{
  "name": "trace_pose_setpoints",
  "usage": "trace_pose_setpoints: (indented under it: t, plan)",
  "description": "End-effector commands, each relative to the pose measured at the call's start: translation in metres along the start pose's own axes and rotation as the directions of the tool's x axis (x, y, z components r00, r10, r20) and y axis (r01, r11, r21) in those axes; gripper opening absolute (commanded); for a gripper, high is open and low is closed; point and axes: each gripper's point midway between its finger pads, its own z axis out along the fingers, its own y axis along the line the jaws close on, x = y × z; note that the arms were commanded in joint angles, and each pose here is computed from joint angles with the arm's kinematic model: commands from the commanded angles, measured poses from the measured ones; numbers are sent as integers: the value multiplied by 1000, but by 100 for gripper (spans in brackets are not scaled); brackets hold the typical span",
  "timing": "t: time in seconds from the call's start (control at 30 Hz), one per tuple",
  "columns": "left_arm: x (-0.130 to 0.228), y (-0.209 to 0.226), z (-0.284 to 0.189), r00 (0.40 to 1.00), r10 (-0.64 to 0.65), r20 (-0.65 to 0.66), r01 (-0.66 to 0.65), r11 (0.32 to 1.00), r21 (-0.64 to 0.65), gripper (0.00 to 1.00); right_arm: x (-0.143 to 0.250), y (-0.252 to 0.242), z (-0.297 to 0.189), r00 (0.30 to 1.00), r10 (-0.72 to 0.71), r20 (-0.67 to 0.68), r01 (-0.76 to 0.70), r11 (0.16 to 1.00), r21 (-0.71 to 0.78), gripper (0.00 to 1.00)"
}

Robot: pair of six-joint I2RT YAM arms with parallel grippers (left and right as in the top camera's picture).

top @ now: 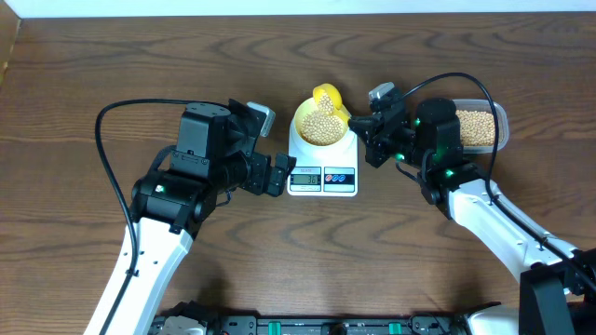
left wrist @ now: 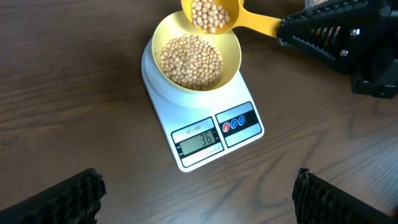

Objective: Scoop item into bowl and weigh 50g on scale
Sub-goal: 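Tilt the scoop slightly with the right gripper to trickle soybeans into bowl, then keep tilting the scoop over the bowl to add soybeans gradually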

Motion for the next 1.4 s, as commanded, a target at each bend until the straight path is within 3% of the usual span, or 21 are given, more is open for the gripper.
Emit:
trace_pose_setpoints:
  t: [0.0,0.23,1.0,1.37]
  plan:
    - [1,-2,1,1000,10,-4,-10,1000,10,99,2,2,3,997,73,-6,-73,997,-5,1]
    - [1,-2,1,1000,10,-4,-10,1000,10,99,2,2,2,982,191,-5,-191,982,-4,1]
    - [1,-2,1,1000,10,-4,-10,1000,10,99,-1,1,2,983,184,4,-184,983,-5,1]
    - [1,-2,1,1000,10,-4,-10,1000,10,99,12,-1,3,995,-87,-45,87,996,15,1]
